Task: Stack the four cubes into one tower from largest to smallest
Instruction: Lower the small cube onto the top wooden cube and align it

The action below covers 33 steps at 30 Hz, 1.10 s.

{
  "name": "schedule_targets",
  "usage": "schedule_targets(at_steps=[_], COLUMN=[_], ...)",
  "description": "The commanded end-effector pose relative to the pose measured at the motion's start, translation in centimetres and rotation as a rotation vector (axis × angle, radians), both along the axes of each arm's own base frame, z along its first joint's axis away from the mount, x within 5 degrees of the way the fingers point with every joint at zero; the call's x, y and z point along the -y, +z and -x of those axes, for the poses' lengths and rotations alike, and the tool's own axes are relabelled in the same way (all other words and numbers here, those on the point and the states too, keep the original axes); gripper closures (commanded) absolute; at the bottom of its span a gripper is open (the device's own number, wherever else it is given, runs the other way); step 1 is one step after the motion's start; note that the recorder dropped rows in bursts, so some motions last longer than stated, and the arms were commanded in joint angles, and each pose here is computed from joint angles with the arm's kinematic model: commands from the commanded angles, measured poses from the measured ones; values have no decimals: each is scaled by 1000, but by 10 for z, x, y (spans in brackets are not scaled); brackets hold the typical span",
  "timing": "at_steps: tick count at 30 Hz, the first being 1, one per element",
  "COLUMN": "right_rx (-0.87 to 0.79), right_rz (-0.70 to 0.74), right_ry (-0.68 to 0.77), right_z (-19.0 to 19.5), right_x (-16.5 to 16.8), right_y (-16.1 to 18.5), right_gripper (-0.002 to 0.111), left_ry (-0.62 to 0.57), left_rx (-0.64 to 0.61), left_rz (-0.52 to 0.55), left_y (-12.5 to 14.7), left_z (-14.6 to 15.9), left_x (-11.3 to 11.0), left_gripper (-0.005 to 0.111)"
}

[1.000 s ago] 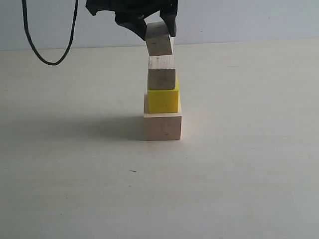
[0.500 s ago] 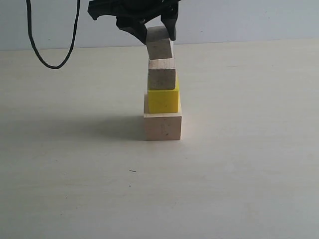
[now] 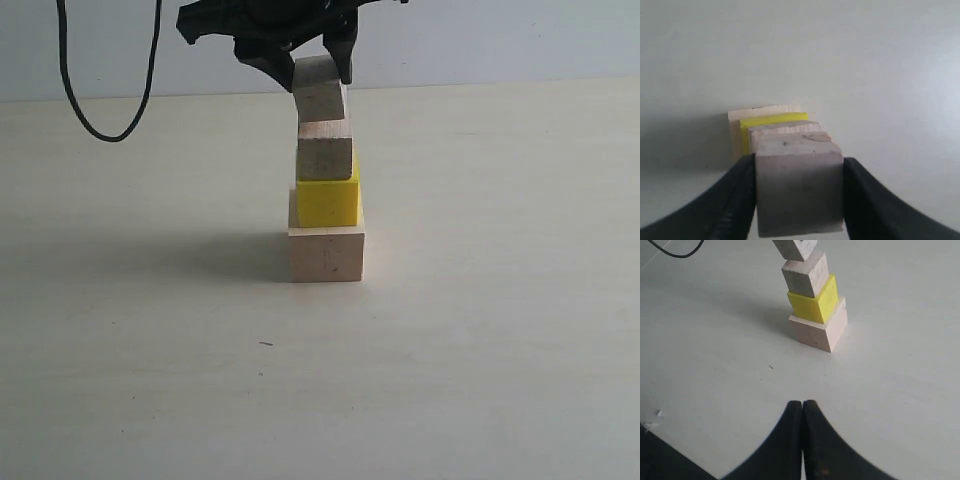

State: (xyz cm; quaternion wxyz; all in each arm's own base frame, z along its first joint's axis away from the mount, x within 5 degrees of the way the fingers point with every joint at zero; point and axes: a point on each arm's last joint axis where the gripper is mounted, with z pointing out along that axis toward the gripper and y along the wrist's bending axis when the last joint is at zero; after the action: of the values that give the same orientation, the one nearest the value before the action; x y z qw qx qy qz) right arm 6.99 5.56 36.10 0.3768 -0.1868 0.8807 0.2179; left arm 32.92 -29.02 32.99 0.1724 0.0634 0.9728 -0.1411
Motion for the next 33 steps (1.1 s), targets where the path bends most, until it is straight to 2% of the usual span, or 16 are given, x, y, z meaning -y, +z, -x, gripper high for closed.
schedule_targets(at_steps=[1, 33], right_rx=[5, 5], right_rz=[-1, -1], right_ry=[8, 8], right_z=[2, 2], right_x=[0, 0], right_y=[0, 0], right_gripper=[108, 108], left_ry=[7, 4], left_rx=[1, 5], left_rz=[-2, -9], left_y=[-1, -3], left_z=[0, 0], left_x=[1, 2], left_gripper=[107, 107])
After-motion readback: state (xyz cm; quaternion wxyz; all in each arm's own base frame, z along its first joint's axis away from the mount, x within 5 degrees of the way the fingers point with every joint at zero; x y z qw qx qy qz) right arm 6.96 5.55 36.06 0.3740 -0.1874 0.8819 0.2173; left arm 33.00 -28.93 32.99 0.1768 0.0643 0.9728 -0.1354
